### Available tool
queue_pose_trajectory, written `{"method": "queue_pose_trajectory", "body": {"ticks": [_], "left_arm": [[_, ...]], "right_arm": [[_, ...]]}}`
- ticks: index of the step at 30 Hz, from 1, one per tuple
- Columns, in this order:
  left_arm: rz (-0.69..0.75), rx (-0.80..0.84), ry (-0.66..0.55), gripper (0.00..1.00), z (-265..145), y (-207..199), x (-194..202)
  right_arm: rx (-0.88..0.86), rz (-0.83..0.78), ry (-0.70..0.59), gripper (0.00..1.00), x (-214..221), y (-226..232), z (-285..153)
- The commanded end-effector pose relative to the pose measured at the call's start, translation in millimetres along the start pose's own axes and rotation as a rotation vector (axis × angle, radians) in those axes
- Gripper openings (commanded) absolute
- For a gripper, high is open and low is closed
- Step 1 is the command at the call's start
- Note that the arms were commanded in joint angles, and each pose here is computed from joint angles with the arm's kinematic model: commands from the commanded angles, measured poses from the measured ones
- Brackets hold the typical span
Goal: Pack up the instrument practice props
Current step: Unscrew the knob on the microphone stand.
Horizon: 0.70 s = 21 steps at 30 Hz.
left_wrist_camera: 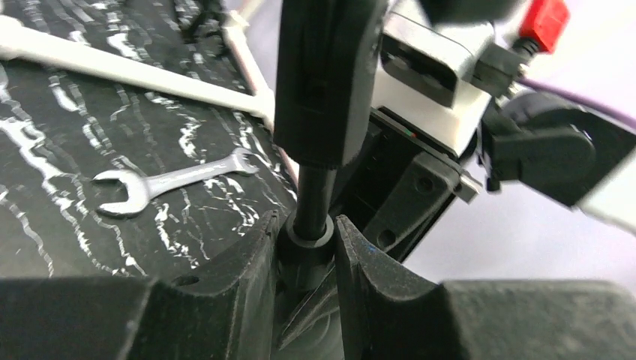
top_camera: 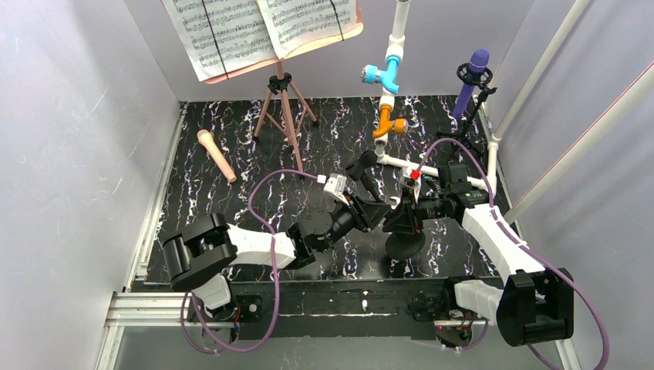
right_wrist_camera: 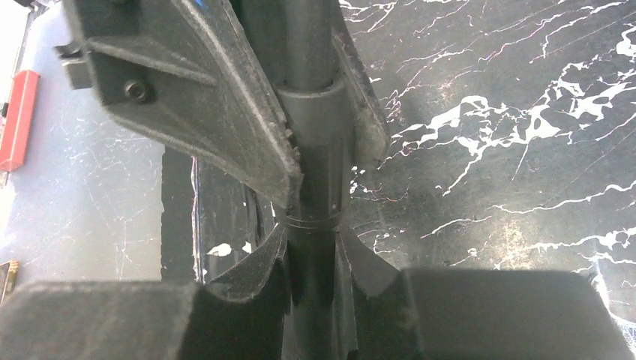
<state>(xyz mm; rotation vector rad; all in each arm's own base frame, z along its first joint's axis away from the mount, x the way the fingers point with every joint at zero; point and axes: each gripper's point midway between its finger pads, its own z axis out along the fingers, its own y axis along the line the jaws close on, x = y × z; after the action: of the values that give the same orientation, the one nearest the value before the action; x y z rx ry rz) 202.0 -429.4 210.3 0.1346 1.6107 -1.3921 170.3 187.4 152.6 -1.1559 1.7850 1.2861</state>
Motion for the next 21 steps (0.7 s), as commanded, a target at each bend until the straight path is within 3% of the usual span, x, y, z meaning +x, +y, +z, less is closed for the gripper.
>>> {"method": "queue_pose_trajectory", "body": {"ticks": [1, 12, 16, 17, 19, 21], "left_arm": [[-0.04, -0.237, -0.107, 0.0, 1.3, -5.5, -26.2], [-0.005, -0.247, -0.077, 0.0, 14.9, -39.4, -20.6], [0.012, -0.245, -0.073, 0.0, 9.1, -37.9, -22.0], [0.024, -0.237, -0.065, 0.07, 6.5, -37.6, -21.4], [0.029, -0.215, -0.06, 0.41, 0.1, -36.0, -24.7], [0.03, -0.164, -0.043, 0.68, -6.8, -34.4, -23.8]], "right_arm": [[0.129, -0.015, -0.015, 0.01, -13.8, -28.2, -4.9], [0.256, 0.002, 0.01, 0.01, -12.0, -50.9, -10.3], [0.205, -0.037, 0.008, 0.01, -15.7, -41.8, -9.5], [0.177, -0.065, 0.015, 0.01, -15.9, -36.6, -9.9], [0.096, -0.1, 0.001, 0.01, -18.5, -20.3, -9.4], [0.053, -0.112, -0.014, 0.01, -20.7, -10.8, -9.2]]}}
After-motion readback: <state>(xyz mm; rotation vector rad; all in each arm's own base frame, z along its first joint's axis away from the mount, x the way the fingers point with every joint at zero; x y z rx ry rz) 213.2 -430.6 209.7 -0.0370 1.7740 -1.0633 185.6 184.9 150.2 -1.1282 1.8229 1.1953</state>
